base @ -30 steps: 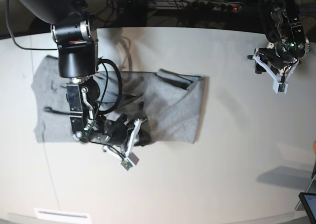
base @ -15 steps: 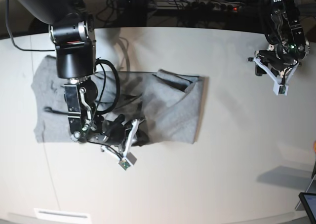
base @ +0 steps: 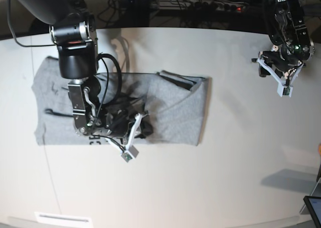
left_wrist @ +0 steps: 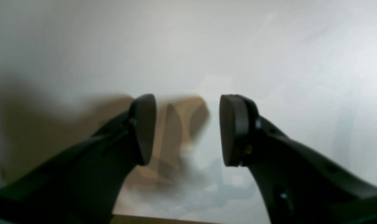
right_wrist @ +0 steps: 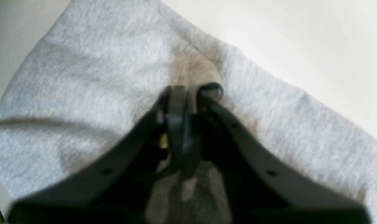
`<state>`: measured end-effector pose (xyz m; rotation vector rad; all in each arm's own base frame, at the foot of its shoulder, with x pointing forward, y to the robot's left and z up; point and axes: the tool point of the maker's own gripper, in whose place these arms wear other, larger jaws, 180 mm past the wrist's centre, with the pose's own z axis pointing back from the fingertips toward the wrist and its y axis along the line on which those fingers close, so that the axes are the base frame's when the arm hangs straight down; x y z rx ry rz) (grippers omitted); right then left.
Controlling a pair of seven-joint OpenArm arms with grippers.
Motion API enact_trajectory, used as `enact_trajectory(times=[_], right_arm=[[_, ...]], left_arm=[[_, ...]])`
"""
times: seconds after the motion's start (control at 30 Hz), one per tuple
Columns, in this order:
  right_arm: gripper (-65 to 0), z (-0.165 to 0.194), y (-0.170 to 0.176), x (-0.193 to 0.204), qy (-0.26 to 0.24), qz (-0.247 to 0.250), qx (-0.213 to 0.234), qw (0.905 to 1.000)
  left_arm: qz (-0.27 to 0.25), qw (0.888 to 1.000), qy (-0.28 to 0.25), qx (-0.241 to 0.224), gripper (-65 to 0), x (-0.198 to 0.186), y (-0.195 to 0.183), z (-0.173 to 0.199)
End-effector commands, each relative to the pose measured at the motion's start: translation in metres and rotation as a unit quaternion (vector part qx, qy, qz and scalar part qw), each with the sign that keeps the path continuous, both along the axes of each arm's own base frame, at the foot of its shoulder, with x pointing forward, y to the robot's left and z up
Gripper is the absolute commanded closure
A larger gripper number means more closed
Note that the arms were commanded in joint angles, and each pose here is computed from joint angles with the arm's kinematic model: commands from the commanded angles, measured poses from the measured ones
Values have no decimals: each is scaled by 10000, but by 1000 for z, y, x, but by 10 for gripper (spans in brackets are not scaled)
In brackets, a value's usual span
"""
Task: Fold the T-shirt properly
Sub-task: 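Move the right gripper over the folded stack and grasp the fabric edge, then pull the grasped fabric toward the robot with the right gripper, then release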
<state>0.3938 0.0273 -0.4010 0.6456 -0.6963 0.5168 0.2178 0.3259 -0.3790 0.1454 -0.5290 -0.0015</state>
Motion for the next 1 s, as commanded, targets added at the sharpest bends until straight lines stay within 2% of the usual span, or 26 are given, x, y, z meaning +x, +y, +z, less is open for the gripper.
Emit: enact_trajectory(times=[0.0,0.17,0.27,0.33,0.43,0.6,0.73,0.83,0.97], right_arm=[[-145,24,1,20,-328,-129,153,9993],[-306,36,-7,25,-536,-486,110,9973],[-353,55,-8,24,-871,-530,142,9947],[-354,66,-8,22,-1052,-519,129,9930],[-353,70,-13,12,-1027,-414,-129,9938],[-353,74,-14,-24,-1086,-353,-268,9931],[-353,76,-14,-55,-1091,-353,-294,9930],[-351,74,-16,-75,-1071,-382,-289,9931],[-351,68,-17,-97,-957,-405,-313,9941]], left_arm=[[-41,9998,-181,99,-316,8,4,11],[-39,9997,-227,99,-316,12,4,13],[-35,9997,-236,97,-316,13,5,13],[-35,9997,-236,97,-316,13,5,13],[-43,9996,-256,102,-316,14,4,14],[-78,9994,-325,87,-316,16,2,18],[-200,9953,-945,28,-316,36,-13,35],[-539,9901,-1297,-83,-316,58,-35,41],[-1014,9862,-1290,-225,-316,75,-69,39]])
